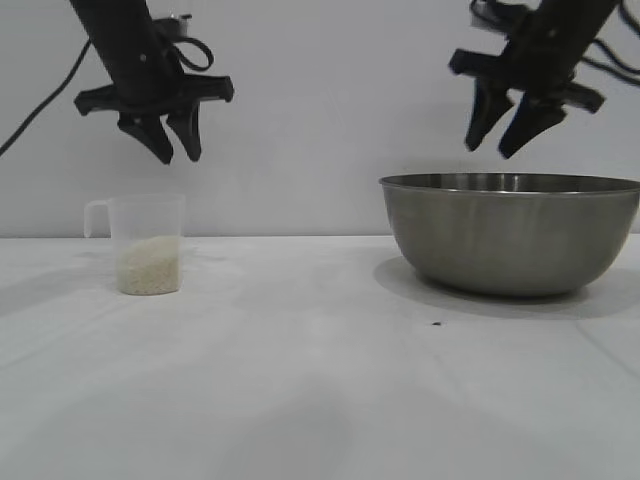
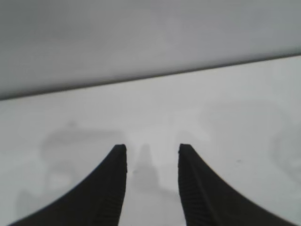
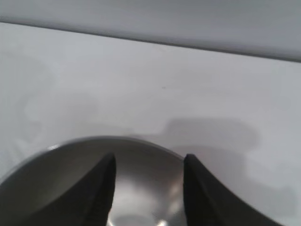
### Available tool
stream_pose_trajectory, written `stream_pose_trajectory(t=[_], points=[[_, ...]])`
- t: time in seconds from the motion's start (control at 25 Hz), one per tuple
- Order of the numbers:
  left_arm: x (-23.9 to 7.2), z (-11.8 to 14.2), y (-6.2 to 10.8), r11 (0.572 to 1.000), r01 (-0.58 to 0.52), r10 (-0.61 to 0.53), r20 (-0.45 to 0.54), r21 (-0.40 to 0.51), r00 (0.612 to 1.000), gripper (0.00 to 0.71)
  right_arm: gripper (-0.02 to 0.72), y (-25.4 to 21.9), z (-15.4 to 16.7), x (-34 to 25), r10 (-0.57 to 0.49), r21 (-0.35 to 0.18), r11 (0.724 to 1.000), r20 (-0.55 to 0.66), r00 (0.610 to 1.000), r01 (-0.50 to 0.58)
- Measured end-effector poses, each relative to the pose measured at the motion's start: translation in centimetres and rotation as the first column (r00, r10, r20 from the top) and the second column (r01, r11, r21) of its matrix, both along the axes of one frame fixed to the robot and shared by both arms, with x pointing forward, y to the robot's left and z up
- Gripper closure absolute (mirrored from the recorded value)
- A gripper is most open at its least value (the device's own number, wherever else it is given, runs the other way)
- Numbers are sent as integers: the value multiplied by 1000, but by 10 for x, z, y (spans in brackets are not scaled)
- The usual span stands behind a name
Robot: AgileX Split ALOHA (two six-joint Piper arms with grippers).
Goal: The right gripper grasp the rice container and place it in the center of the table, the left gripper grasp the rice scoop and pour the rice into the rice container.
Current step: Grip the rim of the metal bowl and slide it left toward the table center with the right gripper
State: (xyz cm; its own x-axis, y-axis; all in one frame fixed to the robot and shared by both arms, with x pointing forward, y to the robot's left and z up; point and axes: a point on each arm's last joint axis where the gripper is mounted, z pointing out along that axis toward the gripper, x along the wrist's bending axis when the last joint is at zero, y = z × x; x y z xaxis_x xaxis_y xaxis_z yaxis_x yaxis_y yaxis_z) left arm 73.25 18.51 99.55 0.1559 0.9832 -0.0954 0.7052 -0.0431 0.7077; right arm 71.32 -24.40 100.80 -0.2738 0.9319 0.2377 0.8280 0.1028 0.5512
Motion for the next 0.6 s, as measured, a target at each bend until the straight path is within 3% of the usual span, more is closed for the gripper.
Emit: stream_pose_trajectory(t=[0.12,0.32,0.6], points=[[-1,8,0,1000,0,0,16,-4,1000,488,380,-23,12,-10,0,-18,1000,-57,998,-1],[-1,8,0,1000,0,0,14,-3,1000,488,380,-38,7,-28,48,-105,992,-240,970,-75],[-2,7,0,1000,0,0,2,-1,1000,488,380,-43,-7,-31,18,-161,984,-327,945,-75]])
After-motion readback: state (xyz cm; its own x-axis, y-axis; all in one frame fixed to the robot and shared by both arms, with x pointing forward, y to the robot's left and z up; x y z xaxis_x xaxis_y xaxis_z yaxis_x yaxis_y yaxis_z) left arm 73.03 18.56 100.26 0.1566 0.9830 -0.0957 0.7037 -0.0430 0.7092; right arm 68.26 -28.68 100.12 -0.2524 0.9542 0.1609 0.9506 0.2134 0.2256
